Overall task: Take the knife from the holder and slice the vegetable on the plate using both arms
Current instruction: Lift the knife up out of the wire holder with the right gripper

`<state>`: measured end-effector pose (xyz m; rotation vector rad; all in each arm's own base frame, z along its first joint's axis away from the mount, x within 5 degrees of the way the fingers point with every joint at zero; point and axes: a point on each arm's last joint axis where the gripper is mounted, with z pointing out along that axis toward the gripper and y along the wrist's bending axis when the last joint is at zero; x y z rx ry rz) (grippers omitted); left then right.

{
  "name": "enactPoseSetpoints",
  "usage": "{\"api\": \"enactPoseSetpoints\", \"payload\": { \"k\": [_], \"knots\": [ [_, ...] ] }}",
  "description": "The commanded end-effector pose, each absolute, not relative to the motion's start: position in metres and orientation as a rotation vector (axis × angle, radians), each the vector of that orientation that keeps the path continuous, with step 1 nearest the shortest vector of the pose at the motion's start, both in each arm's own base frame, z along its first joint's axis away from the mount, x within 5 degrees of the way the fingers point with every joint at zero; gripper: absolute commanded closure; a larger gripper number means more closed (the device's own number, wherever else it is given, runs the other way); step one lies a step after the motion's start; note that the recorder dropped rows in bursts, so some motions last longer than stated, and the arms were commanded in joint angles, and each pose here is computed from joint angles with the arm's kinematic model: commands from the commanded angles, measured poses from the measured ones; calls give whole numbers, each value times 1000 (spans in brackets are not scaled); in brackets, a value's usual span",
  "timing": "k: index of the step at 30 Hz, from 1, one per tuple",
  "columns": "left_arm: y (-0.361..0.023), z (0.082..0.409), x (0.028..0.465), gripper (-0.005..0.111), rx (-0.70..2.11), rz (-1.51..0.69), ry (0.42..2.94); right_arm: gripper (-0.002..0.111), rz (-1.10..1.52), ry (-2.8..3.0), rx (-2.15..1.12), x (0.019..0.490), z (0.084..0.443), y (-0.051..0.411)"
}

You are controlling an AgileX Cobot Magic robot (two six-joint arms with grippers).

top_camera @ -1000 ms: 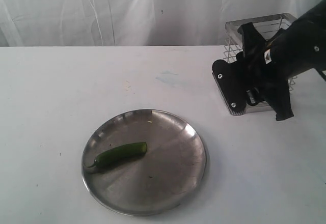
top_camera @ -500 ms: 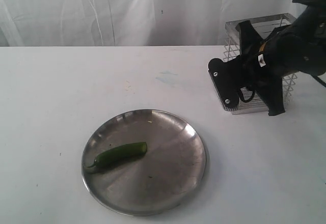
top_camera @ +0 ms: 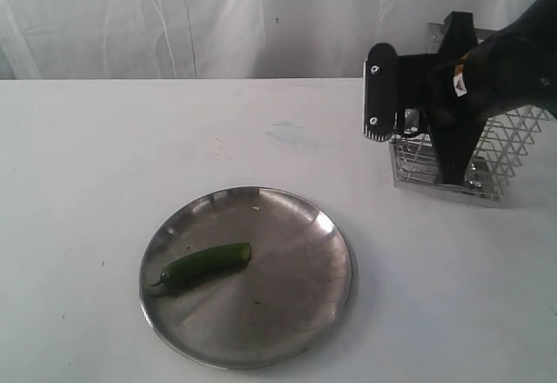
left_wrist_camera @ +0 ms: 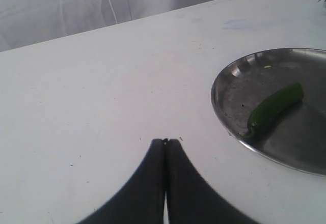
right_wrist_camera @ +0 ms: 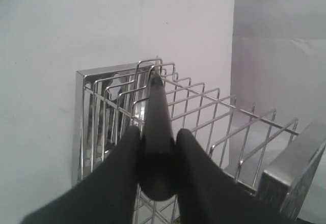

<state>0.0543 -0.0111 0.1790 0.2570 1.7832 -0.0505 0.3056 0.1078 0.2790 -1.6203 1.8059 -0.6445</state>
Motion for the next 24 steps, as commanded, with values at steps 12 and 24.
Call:
{"api": "enactPoseSetpoints", "payload": {
  "k": [12, 24],
  "knots": [
    [-11, 178, 54, 106, 259, -57, 1778, 108, -750, 1604, -1943, 301, 282, 107],
    [-11, 178, 54, 106, 259, -57, 1778, 108, -997, 1034, -2383, 305, 275, 131]
  ]
}}
